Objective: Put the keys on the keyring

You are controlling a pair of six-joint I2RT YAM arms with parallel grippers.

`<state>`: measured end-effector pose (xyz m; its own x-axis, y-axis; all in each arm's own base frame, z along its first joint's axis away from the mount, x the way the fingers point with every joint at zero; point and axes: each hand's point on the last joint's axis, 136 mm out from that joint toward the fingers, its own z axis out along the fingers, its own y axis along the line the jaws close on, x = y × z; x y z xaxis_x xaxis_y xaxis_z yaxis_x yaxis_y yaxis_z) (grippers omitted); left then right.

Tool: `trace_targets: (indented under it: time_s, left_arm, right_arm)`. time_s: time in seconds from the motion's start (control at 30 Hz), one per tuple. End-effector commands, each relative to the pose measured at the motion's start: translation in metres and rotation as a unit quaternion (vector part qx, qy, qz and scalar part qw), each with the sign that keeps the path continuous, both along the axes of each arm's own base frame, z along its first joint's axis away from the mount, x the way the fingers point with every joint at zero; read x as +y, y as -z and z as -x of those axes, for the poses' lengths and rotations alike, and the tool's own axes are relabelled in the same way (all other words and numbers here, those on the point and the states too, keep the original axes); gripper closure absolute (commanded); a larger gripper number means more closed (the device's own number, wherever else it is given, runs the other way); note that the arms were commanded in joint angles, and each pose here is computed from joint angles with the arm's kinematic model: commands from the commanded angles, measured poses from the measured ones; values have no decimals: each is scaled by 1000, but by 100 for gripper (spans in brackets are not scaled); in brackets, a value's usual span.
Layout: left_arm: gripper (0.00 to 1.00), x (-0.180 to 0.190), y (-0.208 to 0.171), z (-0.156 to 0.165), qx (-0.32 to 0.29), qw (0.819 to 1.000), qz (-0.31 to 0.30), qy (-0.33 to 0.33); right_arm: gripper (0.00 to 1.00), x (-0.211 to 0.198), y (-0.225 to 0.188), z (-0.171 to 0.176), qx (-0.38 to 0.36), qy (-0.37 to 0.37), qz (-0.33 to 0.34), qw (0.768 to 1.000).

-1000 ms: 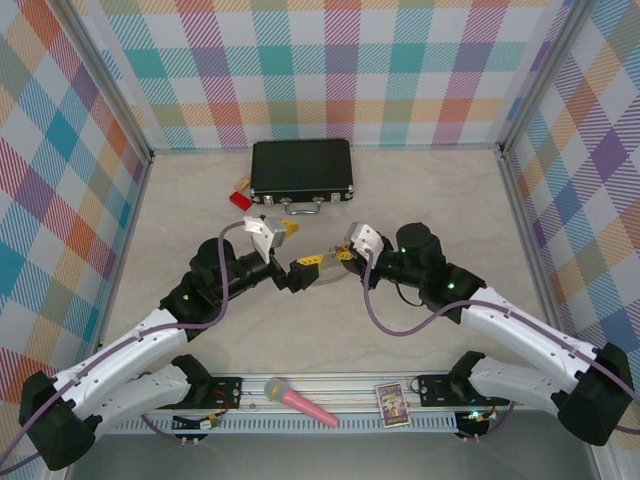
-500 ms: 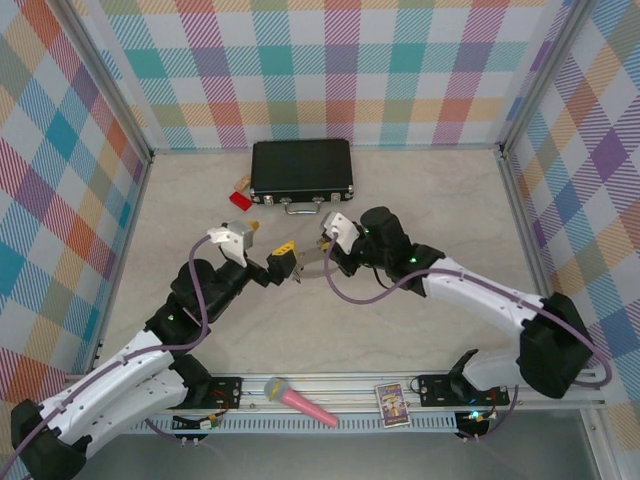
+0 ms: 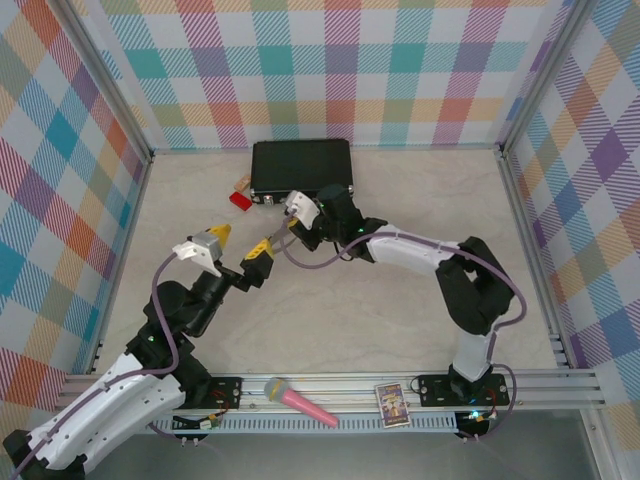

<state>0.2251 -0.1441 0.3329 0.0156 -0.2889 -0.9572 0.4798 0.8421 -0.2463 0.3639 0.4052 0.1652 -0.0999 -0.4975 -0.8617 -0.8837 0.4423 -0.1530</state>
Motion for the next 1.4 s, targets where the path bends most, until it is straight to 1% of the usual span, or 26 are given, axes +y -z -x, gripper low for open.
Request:
trace_targets:
  time_s: [0.0,0.23,0.43,0.63,1.03,1.17,1.37]
  left_arm:
    - [0,9,5,1,5,1000,2,-19]
    - [0,14,6,3,1,1000,0,-26]
    - [0,10,8,0,4,1000,-5,-22]
    - [0,8,9,1,4,1000,-5,-16]
    - [0,6,8,2,4,1000,-5,-11]
    - [0,7,11,1,6,1000,-7,-13]
    - [0,6,11,1,6,1000,-6,-13]
  right_arm:
    - [97,16,-32,-14,-40,-16,-38,998]
    - [95,-1,-5,3,-15,-8,-29,999]
    - [93,-20,9,23,3,-2,-25,1000]
    - [93,-37,25,36,13,7,-11,1000]
    - [91,-70,66,55,56,31,60,996]
    - [89,-83,81,60,81,48,91,991]
    - [89,-98,101,63,113,72,142,981]
